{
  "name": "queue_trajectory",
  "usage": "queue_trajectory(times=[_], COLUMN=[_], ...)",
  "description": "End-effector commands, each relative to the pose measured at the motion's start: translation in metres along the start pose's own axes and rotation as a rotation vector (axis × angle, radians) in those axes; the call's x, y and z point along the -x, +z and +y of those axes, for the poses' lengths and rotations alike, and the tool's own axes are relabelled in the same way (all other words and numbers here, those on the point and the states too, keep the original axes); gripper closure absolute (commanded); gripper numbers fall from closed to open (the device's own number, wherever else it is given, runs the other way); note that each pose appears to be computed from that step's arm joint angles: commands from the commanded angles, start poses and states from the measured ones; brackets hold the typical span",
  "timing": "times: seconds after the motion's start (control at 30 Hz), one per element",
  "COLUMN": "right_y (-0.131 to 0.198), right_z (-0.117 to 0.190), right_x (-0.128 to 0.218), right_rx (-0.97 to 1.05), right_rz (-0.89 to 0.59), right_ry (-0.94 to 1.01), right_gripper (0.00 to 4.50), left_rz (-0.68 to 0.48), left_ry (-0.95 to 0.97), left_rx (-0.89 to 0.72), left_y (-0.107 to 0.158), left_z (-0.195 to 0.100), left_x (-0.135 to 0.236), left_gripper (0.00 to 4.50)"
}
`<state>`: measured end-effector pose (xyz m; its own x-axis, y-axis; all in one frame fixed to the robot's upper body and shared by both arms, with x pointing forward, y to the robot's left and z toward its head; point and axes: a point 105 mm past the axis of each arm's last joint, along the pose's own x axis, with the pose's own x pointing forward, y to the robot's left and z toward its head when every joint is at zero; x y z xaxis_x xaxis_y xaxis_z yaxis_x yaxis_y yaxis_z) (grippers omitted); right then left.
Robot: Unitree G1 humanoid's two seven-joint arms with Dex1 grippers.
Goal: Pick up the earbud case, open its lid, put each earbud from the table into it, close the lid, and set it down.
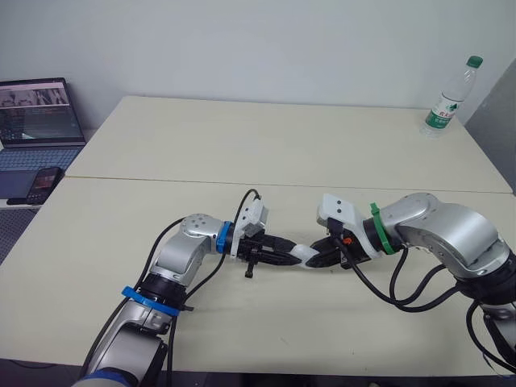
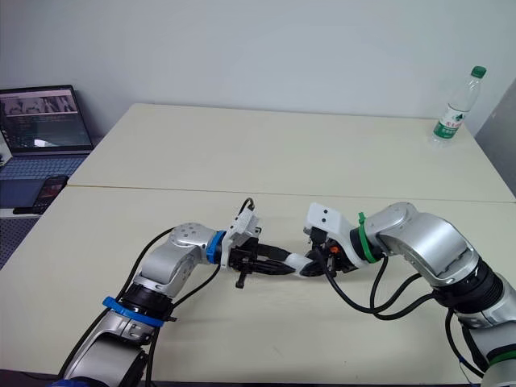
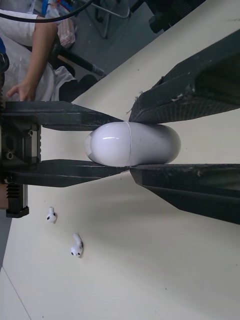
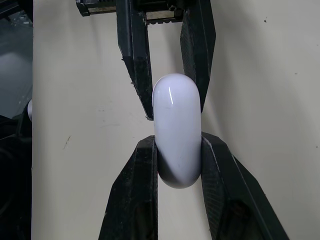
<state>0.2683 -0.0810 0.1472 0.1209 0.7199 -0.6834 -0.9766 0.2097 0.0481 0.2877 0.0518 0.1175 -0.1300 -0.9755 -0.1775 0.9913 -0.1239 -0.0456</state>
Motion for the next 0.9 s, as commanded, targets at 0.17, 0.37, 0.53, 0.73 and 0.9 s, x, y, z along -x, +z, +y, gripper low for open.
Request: queue_trajectory(times=[0.17,0.37,0.53,0.73,0.9], right_y=[0.011,0.014,0.015,0.014,0.018], right_z=[-0.007,-0.007,-0.006,-0.006,-0.008], right_x=[0.008,0.008,0.009,0.022,0.037], right_rx=[0.026,0.057,0.103,0.087,0.028], right_rz=[-0.024,-0.037,-0.047,-0.075,-0.201], right_ry=[-0.063,-0.066,-0.065,-0.086,-0.111], right_gripper=[3.75,3.75,2.76,0.48,0.06], left_rz=[-0.013,0.006,0.008,-0.009,-0.049], left_ry=[-0.022,-0.001,0.015,0.052,0.075], left_rx=[-0.039,-0.040,-0.043,-0.032,0.009], left_y=[0.009,0.007,0.006,0.007,0.008], left_z=[-0.002,0.001,0.003,0.007,0.007], left_x=[-0.001,-0.001,-0.002,0.004,0.007], left_gripper=[3.74,3.74,3.74,3.74,3.74])
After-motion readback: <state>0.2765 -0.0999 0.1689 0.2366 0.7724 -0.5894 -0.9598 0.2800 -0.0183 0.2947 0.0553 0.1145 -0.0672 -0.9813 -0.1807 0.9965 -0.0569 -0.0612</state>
